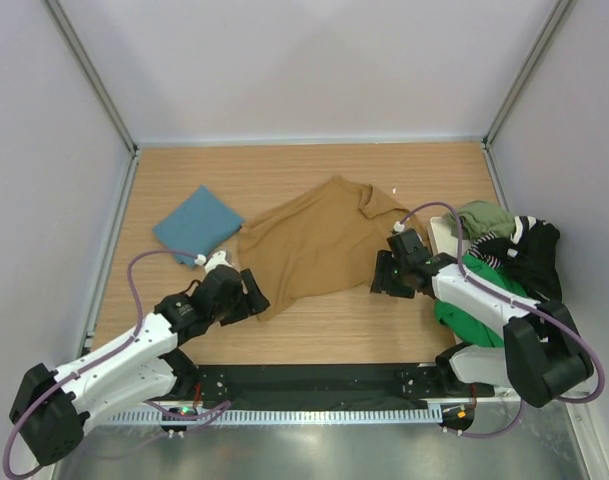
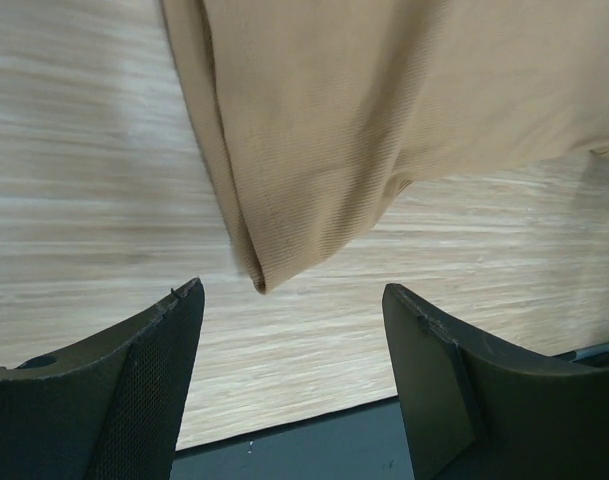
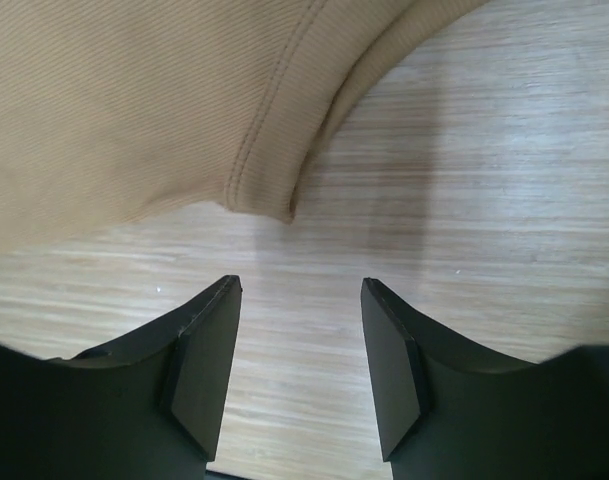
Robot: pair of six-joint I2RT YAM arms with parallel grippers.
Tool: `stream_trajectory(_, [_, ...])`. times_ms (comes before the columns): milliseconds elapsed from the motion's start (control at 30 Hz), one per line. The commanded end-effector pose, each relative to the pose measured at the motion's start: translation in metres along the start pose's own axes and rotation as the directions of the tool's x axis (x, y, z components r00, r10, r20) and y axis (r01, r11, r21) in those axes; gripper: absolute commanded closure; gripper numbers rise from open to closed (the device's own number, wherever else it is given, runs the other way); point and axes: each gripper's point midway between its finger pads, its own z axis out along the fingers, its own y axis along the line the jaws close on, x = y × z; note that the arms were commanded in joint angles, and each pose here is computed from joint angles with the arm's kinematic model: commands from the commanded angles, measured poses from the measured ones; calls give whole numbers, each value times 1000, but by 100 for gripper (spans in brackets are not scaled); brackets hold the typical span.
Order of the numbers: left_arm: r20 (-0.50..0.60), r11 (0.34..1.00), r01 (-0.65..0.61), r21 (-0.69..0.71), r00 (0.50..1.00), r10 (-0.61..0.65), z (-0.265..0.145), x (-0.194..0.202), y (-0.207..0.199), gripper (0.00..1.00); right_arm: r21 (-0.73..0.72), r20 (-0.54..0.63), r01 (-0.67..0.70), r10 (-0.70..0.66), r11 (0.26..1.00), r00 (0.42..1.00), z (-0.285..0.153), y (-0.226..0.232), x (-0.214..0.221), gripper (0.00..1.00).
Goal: Fold and stack the tank tops
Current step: Flatten the tank top out
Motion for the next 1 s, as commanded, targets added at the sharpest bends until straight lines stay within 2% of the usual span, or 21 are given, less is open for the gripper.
stream_trajectory(0, [-27, 998, 69, 2, 997, -69, 8, 11, -4, 27, -5, 120, -54, 55, 999, 991, 8, 6, -28, 43])
stream_trajectory(133, [-58, 996, 92, -9, 994, -92, 17, 22, -3, 28, -17, 133, -49, 51, 999, 990, 19, 13, -39, 46])
stream_trajectory(333, [-82, 994, 96, -47, 992, -99, 21, 34, 7, 35, -14, 107, -18, 19, 1000, 994, 33, 17, -42, 60])
stream_trajectory(400, [-92, 993, 97, -63, 991, -102, 23, 39, 12, 39, -9, 107, -16, 17, 1000, 994, 35, 16, -43, 71])
stream_trajectory(433, [-96, 993, 96, -64, 990, -102, 23, 40, 12, 41, -13, 109, -12, 13, 1000, 994, 35, 17, -43, 81])
stream_trajectory(533, [-112, 993, 90, -76, 989, -98, 24, 43, 14, 45, -22, 111, 1, 1, 1000, 994, 34, 19, -43, 93])
stream_trajectory(767, [-44, 988, 108, -109, 993, -114, 31, 32, 18, 43, -79, 97, 18, -10, 997, 995, 29, 27, -39, 96])
stream_trajectory(967, [-50, 987, 94, -127, 994, -101, 42, 28, 8, 44, -50, 85, 56, -52, 997, 995, 24, 19, -33, 99])
